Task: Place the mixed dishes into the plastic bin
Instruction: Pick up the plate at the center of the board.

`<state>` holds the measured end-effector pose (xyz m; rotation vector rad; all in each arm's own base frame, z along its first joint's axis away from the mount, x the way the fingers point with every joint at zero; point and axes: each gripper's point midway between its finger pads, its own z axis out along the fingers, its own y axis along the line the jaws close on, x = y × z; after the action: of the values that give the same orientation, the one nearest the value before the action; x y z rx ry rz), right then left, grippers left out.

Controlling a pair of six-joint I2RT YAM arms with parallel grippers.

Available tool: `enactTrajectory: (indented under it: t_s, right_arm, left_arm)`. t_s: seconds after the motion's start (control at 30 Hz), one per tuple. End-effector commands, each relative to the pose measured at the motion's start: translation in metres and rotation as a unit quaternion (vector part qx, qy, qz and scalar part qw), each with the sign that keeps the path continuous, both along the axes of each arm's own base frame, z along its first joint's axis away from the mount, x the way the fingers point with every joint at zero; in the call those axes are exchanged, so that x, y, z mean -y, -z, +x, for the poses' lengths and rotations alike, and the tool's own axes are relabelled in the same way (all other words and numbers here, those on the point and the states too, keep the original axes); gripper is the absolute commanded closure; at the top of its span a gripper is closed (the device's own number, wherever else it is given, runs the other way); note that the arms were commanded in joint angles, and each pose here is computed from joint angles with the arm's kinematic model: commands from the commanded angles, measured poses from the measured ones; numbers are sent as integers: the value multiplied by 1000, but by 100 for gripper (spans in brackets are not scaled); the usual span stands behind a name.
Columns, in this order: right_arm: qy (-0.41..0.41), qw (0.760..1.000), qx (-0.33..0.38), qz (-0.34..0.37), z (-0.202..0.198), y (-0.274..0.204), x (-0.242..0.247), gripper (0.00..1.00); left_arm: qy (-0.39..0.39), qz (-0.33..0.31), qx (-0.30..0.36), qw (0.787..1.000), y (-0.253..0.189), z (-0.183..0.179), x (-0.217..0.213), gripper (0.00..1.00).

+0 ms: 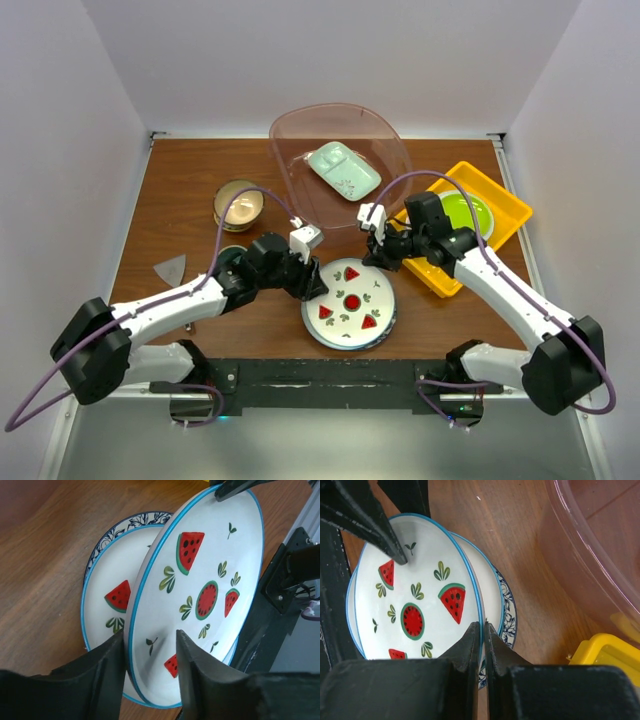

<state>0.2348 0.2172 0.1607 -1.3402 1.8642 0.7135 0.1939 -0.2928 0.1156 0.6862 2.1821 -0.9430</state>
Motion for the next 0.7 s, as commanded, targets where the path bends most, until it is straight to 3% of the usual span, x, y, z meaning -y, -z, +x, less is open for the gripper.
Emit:
enactTrajectory:
  t_s: [0.0,0.03,0.1,0.13,0.5,0.67]
  right_arm:
    - [-24,999,24,33,-3,-17,-8,100]
    - [-25,999,23,34,-3,-17,-8,100]
    - [-27,999,23,34,-4,-17,-8,100]
    - [-27,999,23,34,-4,-18,-8,100]
    - [-36,999,20,35,-8,-20,-9,100]
    - [-35,998,23,39,-9,-25,-6,78]
  left_arm:
    - [20,-48,24,998,-28,4,19,66]
    - [19,-49,23,998,-28,3,19,80]
    - [12,-50,22,998,-29,4,18,97]
    - [7,-51,22,998,-30,5,17,100]
    - [-35,-97,20,994,-60,3,9,100]
    - [-49,-128,31,990,-81,-1,2,100]
